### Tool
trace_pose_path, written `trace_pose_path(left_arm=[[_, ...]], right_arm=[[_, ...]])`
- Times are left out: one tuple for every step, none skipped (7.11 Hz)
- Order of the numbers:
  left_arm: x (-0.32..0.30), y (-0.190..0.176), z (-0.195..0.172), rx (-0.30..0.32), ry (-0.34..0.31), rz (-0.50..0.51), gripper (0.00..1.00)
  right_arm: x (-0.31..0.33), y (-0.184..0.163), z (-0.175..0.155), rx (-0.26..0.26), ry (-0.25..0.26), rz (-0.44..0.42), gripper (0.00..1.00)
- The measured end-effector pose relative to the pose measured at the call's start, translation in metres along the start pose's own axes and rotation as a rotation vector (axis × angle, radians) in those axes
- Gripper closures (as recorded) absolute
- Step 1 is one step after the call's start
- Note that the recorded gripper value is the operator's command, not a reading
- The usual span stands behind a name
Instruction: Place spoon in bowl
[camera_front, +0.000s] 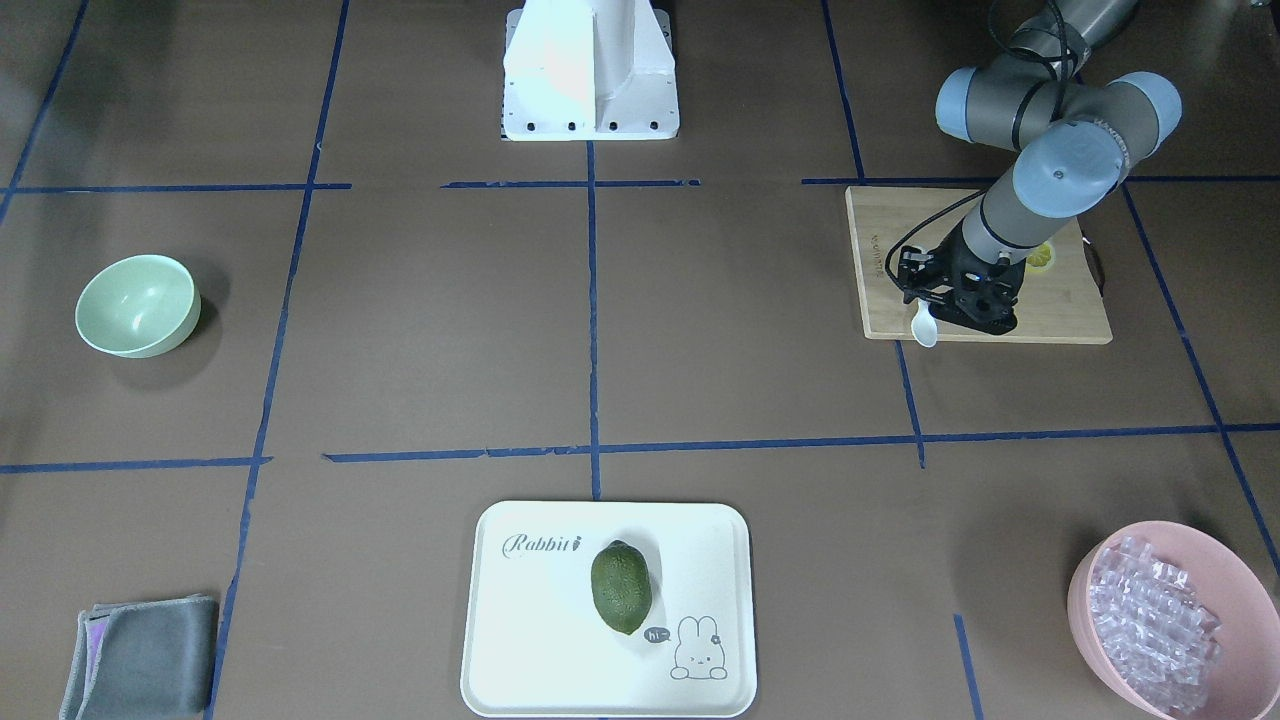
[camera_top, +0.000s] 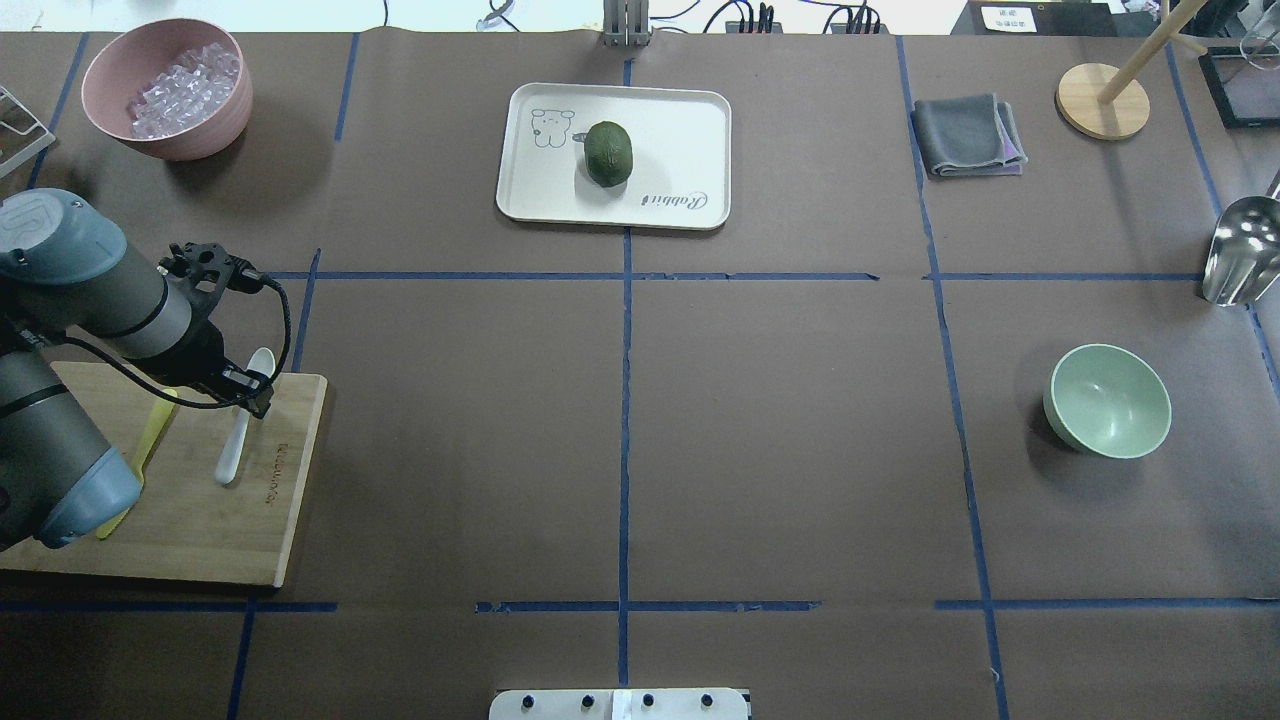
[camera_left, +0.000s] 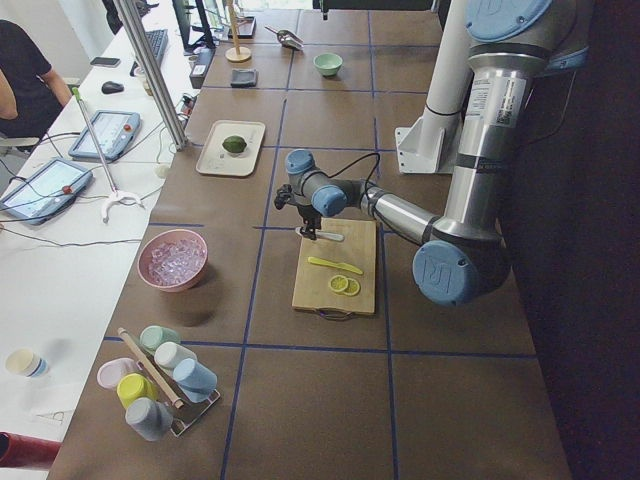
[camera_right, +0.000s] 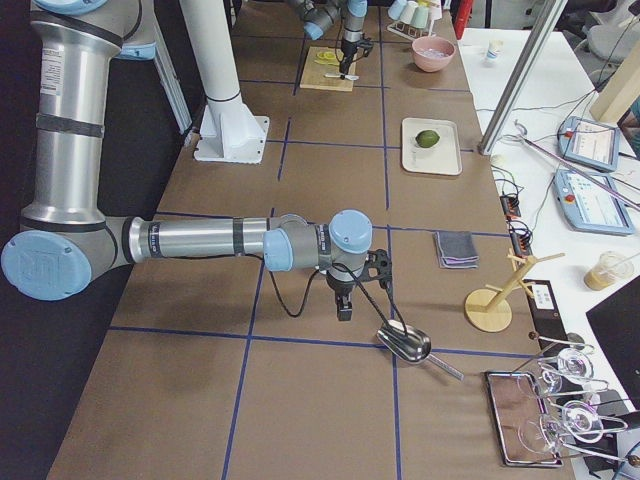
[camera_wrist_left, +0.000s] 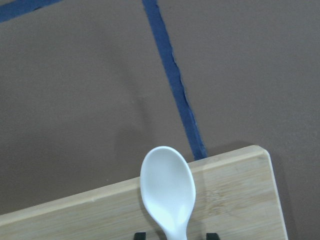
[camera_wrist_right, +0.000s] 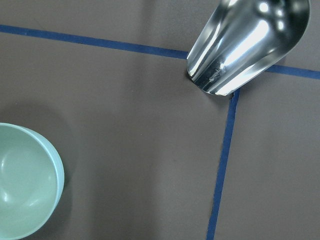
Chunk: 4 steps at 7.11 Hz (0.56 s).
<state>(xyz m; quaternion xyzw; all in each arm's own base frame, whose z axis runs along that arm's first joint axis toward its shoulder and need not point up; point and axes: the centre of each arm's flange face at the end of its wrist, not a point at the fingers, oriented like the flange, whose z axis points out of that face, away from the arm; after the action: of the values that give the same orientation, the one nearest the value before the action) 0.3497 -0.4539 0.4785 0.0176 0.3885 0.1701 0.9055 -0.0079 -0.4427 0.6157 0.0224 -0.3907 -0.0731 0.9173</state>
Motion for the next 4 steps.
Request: trace_pose_path(left_arm=[[0.0005, 0.0003, 0.0005, -0.001, 0.0, 0.001, 0.51], [0.0009, 0.0005, 0.001, -0.003, 0.0, 0.001, 0.53], [0.0015, 0.0007, 0.0013, -0.004, 0.001, 0.002, 0.59], [0.0017, 0.0008, 0.0017, -0.005, 0.001, 0.002, 0.72]], right_arm=[[-0.0007, -0.0007, -0.0006, 0.001, 0.0, -0.001, 0.01], [-0.0015, -0.0016, -0.0014, 0.003, 0.0, -0.003, 0.01], [-0.0022, -0.0026, -0.002, 0.005, 0.0, -0.005, 0.01], [-0.0023, -0.0029, -0.0021, 0.005, 0.0, -0.005, 0.01]])
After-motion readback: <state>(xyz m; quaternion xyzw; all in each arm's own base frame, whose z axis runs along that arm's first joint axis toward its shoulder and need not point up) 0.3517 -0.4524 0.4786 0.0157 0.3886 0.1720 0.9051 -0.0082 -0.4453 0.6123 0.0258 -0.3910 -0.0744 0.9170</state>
